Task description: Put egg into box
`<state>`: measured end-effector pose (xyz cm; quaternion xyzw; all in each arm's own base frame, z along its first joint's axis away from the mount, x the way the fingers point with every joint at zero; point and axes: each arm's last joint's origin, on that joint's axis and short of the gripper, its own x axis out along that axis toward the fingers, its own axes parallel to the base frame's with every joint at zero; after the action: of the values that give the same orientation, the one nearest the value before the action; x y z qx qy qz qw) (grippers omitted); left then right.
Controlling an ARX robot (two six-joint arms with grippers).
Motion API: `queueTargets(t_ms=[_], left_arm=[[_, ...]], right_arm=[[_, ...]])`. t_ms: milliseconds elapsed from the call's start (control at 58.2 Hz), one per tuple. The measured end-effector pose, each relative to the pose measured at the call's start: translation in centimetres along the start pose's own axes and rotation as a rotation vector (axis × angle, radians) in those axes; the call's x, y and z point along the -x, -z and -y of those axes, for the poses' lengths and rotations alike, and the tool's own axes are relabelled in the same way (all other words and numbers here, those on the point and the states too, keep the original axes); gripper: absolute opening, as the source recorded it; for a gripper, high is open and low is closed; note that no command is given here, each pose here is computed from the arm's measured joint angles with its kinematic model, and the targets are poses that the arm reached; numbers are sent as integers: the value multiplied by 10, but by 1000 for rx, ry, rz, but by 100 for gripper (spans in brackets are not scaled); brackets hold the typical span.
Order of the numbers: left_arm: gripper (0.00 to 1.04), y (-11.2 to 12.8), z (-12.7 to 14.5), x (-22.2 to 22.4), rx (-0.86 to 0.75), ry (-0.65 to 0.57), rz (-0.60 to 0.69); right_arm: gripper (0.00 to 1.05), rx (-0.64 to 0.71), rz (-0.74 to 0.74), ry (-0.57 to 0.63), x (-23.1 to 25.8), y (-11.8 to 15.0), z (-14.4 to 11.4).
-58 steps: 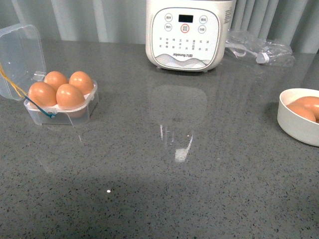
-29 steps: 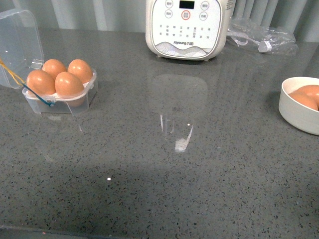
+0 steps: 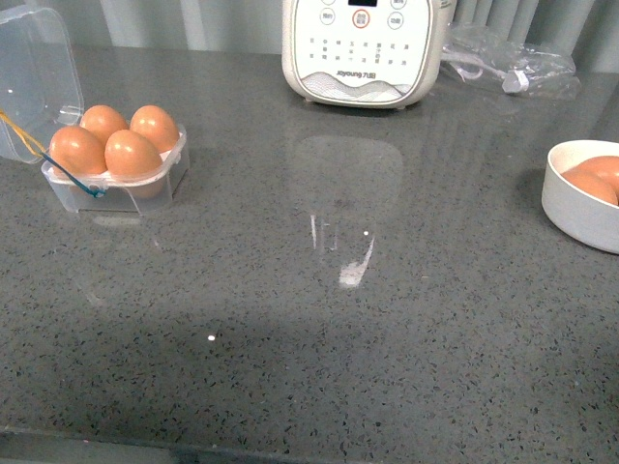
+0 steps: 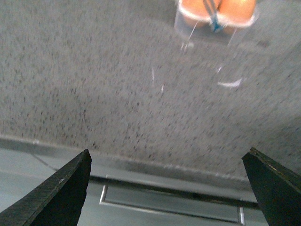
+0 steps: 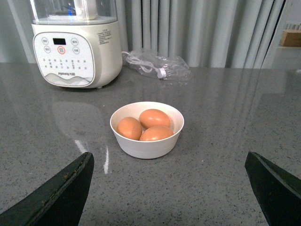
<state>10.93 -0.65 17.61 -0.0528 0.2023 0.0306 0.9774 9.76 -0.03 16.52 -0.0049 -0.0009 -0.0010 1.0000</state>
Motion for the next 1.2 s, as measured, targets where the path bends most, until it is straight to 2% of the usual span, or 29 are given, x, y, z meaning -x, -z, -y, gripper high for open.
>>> queueTargets(t_ms=[120, 343, 532, 721, 893, 1202], left_arm=[[98, -25, 7, 0, 13, 34, 94], [98, -67, 9, -41, -39, 73, 182], [98, -103, -9, -87, -93, -19, 177], [98, -130, -45, -129, -149, -168, 156], [98, -137, -55, -152, -153, -193, 111], [98, -139, -42, -179, -122, -90, 22]], right_arm=[[97, 0, 0, 0, 0, 0, 0], [97, 0, 0, 0, 0, 0, 0], [97, 0, 0, 0, 0, 0, 0], [97, 0, 0, 0, 0, 0, 0], [97, 0, 0, 0, 0, 0, 0], [97, 0, 0, 0, 0, 0, 0]])
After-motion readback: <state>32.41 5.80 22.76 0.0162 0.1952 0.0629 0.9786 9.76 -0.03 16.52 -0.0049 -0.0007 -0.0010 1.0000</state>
